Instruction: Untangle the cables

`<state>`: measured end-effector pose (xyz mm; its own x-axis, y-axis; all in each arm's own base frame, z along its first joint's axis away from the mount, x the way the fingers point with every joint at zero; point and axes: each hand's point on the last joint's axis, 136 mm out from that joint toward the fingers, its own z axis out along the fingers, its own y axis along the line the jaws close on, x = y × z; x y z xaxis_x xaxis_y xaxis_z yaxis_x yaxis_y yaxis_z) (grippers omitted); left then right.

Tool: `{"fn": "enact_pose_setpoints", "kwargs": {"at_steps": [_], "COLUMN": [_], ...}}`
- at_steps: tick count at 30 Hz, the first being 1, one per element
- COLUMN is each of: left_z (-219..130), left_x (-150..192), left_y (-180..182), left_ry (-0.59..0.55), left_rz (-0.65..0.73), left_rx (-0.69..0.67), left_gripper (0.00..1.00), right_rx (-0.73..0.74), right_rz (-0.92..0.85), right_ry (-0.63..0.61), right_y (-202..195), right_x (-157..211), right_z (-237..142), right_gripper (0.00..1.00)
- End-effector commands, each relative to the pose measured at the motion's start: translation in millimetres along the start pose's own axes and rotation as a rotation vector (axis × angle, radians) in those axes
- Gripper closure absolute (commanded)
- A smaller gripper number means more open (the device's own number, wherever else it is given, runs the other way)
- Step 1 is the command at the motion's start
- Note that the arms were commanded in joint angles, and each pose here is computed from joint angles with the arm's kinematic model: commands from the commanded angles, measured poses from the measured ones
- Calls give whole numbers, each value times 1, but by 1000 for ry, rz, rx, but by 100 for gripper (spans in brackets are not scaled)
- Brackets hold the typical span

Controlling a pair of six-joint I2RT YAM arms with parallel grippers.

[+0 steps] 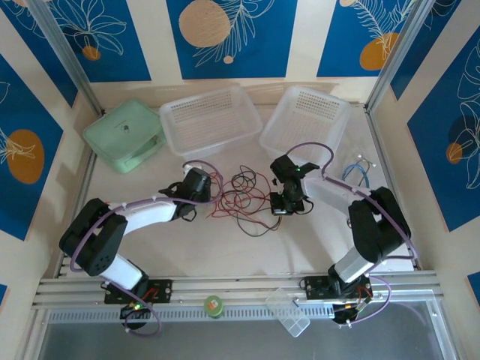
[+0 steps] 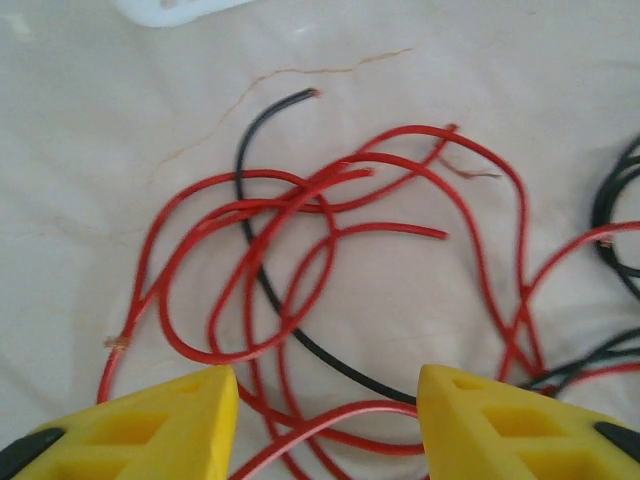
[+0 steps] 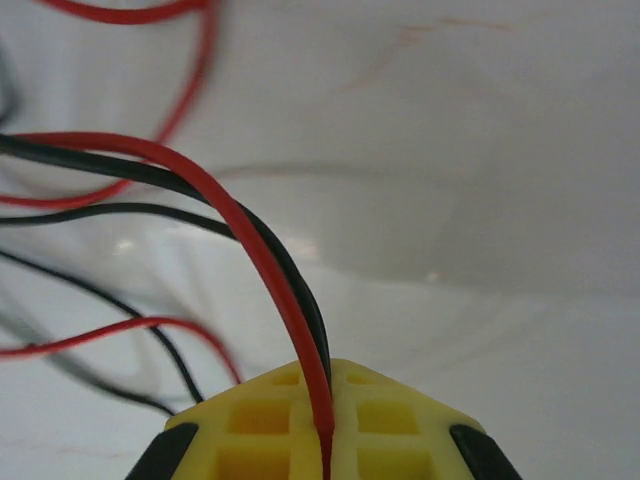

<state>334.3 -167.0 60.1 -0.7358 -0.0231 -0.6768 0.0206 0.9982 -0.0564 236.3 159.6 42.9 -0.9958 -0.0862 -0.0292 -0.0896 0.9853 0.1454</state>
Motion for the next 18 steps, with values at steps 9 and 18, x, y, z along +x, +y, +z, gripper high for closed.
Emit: {"fn": "enact_pose_setpoints", "kwargs": {"at_steps": [9, 18], "left_z": [-9, -82], "left_x": [7, -43], "left_y": [29, -21], "left_ry": [16, -80], "left_rz": [-15, 171], "left_rx": [-66, 101], "left_gripper": [48, 32], "right_rx": [338, 86], "right_rz": [118, 307], "right_ry": [-9, -114], "right_y": [-51, -23], "right_x": [-7, -1], "right_z": [-13, -45], "right_gripper": [47, 34]}}
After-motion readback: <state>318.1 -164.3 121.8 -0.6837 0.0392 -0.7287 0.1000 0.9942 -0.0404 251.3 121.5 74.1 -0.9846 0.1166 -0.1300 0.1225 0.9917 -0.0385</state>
